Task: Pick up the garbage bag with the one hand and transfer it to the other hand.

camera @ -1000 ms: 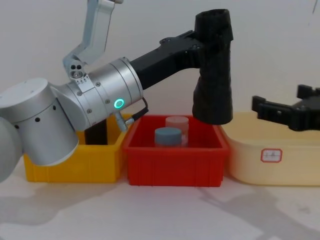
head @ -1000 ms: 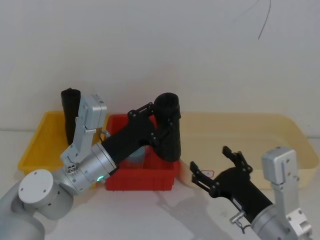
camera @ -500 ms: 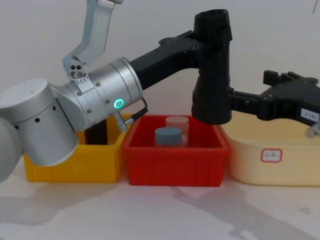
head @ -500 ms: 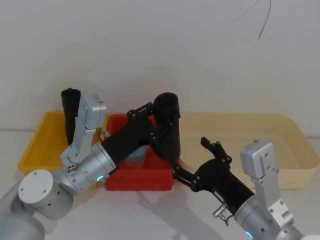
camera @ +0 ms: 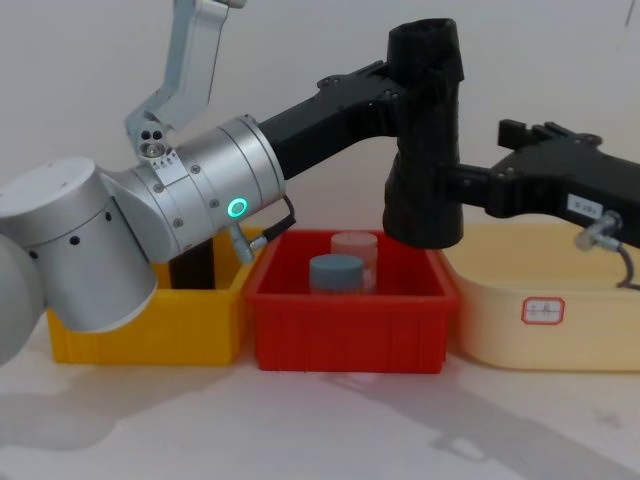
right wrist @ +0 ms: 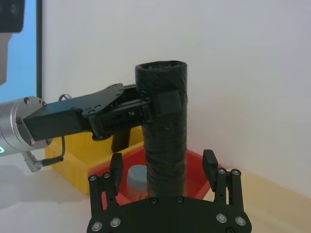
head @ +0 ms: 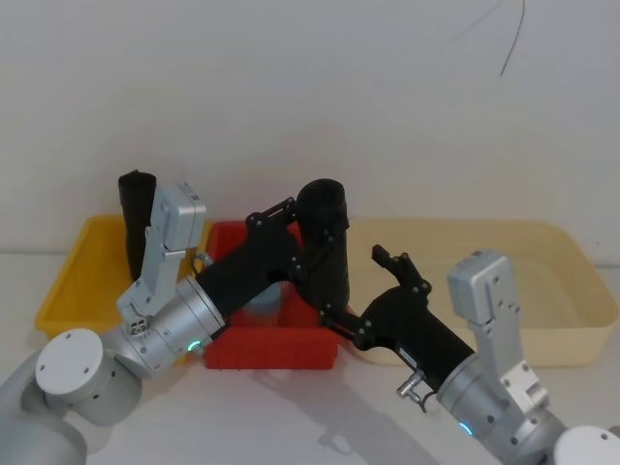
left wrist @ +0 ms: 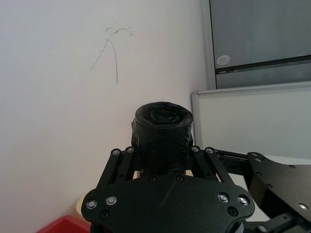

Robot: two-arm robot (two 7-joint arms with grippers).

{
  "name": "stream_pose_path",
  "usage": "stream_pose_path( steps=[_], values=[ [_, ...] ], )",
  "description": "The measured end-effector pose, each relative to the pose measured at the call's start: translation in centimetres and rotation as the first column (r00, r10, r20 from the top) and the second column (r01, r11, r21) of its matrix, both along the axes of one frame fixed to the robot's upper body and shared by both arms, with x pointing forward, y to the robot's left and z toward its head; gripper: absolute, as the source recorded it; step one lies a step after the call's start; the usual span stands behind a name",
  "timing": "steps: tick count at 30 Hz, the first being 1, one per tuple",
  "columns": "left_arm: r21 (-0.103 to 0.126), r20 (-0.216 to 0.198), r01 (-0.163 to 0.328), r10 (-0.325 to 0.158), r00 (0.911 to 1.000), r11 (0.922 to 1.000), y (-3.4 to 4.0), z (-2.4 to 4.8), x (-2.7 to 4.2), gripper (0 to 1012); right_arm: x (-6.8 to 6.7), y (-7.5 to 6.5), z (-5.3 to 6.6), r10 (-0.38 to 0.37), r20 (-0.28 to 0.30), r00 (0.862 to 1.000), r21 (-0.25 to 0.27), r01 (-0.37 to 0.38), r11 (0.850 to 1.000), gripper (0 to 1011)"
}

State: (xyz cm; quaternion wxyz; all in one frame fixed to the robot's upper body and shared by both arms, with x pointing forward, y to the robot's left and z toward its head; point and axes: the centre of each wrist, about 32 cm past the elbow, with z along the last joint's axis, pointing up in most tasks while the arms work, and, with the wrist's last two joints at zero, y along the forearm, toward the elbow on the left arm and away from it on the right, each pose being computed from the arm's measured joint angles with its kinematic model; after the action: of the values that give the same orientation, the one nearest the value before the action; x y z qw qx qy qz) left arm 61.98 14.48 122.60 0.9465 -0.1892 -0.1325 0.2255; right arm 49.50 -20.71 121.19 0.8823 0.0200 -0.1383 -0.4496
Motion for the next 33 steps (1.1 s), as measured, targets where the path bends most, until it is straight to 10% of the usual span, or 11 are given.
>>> stream_pose_path(
  steps=[33],
  values=[
    [0.0,0.0,0.001,-0.001,1.0,1.0,-0.01,0.0,0.0,435,5.5,2.1,-1.7,0.084,0.015,0.996,-0.049,-0.084,0.995,1000]
  ],
)
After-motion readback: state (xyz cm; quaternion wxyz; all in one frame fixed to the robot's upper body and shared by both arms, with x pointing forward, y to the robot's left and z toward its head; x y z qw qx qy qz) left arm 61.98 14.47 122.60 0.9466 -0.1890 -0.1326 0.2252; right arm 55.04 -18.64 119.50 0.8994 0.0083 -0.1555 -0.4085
